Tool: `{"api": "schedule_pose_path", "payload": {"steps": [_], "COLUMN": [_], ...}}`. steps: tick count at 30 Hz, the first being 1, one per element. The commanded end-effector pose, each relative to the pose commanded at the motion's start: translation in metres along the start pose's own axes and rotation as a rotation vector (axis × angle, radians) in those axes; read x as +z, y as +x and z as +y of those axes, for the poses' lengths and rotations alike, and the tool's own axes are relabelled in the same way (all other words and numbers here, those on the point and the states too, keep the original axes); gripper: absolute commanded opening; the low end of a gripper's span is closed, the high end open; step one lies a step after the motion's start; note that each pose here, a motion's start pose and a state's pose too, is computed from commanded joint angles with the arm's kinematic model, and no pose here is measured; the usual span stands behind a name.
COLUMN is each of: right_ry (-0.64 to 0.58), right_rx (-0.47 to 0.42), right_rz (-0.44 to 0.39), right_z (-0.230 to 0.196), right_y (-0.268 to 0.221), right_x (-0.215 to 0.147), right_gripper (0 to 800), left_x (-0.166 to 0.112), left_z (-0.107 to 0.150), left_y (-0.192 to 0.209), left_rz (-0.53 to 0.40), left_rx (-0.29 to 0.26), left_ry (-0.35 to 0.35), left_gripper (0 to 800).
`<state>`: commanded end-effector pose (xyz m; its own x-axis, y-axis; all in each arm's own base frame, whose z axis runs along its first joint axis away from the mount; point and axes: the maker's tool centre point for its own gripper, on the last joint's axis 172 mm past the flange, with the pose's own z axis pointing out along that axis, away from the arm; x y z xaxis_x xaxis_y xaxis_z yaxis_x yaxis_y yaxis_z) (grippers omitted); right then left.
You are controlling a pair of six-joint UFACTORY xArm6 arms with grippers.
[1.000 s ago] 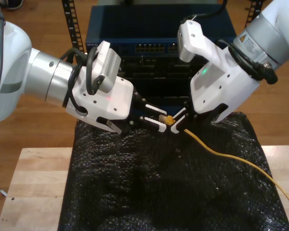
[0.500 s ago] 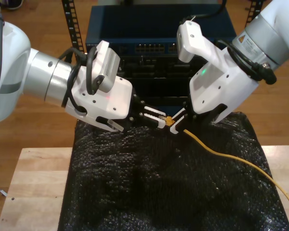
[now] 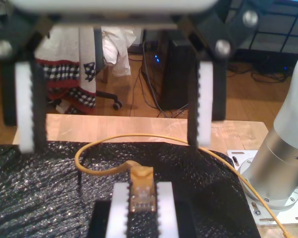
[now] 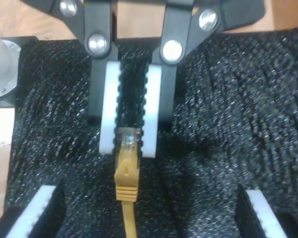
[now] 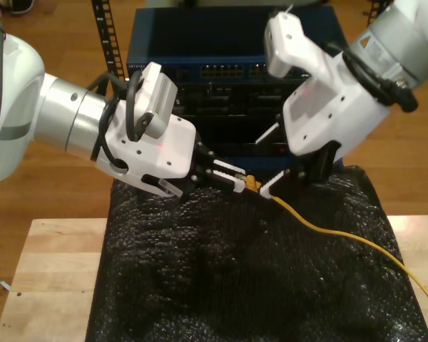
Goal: Grab the cable and plug it in
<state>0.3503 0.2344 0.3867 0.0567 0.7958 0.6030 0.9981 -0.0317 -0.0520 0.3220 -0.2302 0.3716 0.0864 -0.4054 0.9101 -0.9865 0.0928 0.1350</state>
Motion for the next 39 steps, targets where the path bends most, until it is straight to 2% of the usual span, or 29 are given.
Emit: {"api": "schedule_pose_path", "payload": {"steps": [3,7,11,16,21,26,34,39], "right_ry": [-0.021,-0.042,-0.071,-0.133,-0.231,-0.332,-0.433,-0.453], "right_rx": [-0.022,-0.024,-0.036,-0.176,-0.273,-0.36,-0.456,-0.569], "right_rz": [0.007,0.009,0.016,0.029,0.044,0.052,0.064,0.1], "right_z": [0.004,0.008,0.005,-0.004,-0.011,-0.02,-0.025,-0.037], "right_y": [0.01,0.011,0.013,0.026,0.034,0.037,0.039,0.07], "right_x": [-0.01,-0.017,-0.029,-0.049,-0.068,-0.083,-0.079,-0.063], "right_gripper": [800,800,798,799,799,799,798,797], "left_x": [0.004,-0.007,-0.015,-0.032,-0.035,-0.047,-0.056,-0.059], "left_z": [0.018,0.014,0.018,0.011,0.021,0.019,0.022,0.021], "left_y": [0.004,0.006,0.004,-0.004,0.003,0.003,0.01,0.017], "left_rz": [0.026,0.101,0.172,0.225,0.266,0.316,0.408,0.457], "left_rx": [-0.02,-0.09,-0.144,-0.212,-0.261,-0.344,-0.369,-0.369], "left_ry": [-0.078,-0.089,-0.141,-0.136,-0.196,-0.216,-0.283,-0.305], "left_gripper": [6,6,7,6,6,6,6,6]}}
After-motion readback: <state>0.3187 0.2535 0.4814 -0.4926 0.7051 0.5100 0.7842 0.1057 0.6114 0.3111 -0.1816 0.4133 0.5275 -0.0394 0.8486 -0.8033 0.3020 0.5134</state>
